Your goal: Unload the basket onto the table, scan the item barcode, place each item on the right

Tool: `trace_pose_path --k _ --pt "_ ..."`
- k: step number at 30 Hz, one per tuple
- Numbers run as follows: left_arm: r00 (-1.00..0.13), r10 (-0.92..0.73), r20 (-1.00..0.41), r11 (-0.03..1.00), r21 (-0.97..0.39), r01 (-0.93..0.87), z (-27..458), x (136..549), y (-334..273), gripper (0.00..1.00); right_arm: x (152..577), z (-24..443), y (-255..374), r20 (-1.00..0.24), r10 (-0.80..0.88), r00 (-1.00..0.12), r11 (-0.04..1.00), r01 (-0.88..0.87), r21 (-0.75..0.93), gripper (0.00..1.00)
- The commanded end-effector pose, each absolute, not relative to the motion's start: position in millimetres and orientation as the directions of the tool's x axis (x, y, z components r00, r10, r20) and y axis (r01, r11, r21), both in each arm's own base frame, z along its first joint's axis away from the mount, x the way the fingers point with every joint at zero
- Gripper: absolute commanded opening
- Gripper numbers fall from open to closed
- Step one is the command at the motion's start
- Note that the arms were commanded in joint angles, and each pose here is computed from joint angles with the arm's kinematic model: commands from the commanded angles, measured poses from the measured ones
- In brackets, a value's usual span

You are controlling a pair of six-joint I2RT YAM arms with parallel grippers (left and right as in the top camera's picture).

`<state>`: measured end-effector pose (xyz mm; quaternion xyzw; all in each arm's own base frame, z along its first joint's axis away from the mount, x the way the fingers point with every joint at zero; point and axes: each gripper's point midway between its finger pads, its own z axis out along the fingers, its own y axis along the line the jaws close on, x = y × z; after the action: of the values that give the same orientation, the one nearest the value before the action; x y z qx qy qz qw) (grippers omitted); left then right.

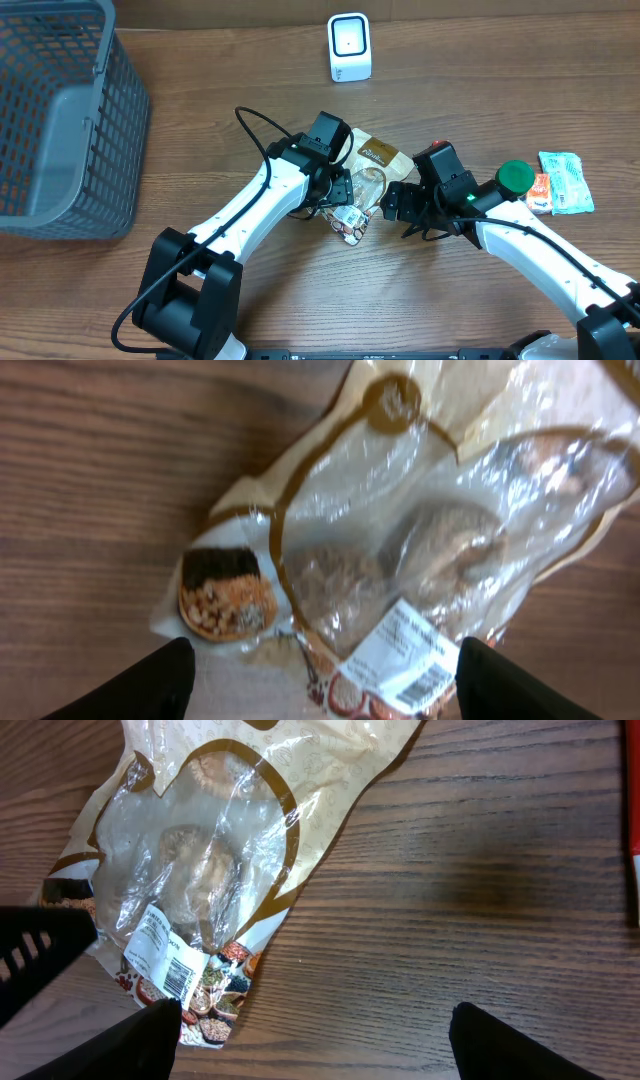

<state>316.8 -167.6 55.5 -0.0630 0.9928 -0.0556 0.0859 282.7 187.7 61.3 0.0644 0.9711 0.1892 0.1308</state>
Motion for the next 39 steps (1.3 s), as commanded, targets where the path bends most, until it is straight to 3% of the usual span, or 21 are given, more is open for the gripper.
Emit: trace_pose_path --k 1,7,13,18,26,29,31,35,39 --pt "-0.958 -0.192 -0.212 0.979 -0.113 -0.171 58 328 -160 0.75 288 67 188 -0.252 0.177 -0.952 0.92 0.068 0.386 0.88" --pt "-0.951 -0.197 -0.237 0.977 -0.132 -0.169 60 334 -165 0.71 287 67 187 -0.247 0.175 -0.953 0.921 0.07 0.383 0.88" --pt "-0.954 -0.204 -0.219 0.978 -0.09 -0.188 48 333 -158 0.86 287 66 187 -0.247 0.175 -0.953 0.921 0.07 0.382 0.88" --pt "-0.966 -0.206 -0.154 0.978 -0.054 -0.2 20 327 -158 0.89 287 66 187 -0.247 0.175 -0.953 0.921 0.07 0.382 0.88" --pt "-0.973 -0.204 -0.105 0.979 -0.029 -0.202 1 323 -156 0.73 287 67 187 -0.247 0.175 -0.953 0.921 0.07 0.382 0.88" --pt "-0.974 -0.202 -0.101 0.979 -0.033 -0.2 1 322 -156 0.71 286 66 187 -0.247 0.175 -0.953 0.921 0.071 0.382 0.88" --pt "-0.979 -0.181 -0.097 0.983 -0.038 -0.179 1 322 -158 0.81 286 66 187 -0.246 0.175 -0.953 0.921 0.071 0.382 0.88" --pt "-0.986 -0.141 -0.093 0.989 -0.052 -0.137 8 326 -159 0.91 287 66 187 -0.247 0.175 -0.953 0.921 0.07 0.382 0.88" --pt "-0.982 -0.165 -0.094 0.986 -0.056 -0.16 29 338 -154 0.94 287 66 187 -0.247 0.176 -0.953 0.921 0.071 0.382 0.88"
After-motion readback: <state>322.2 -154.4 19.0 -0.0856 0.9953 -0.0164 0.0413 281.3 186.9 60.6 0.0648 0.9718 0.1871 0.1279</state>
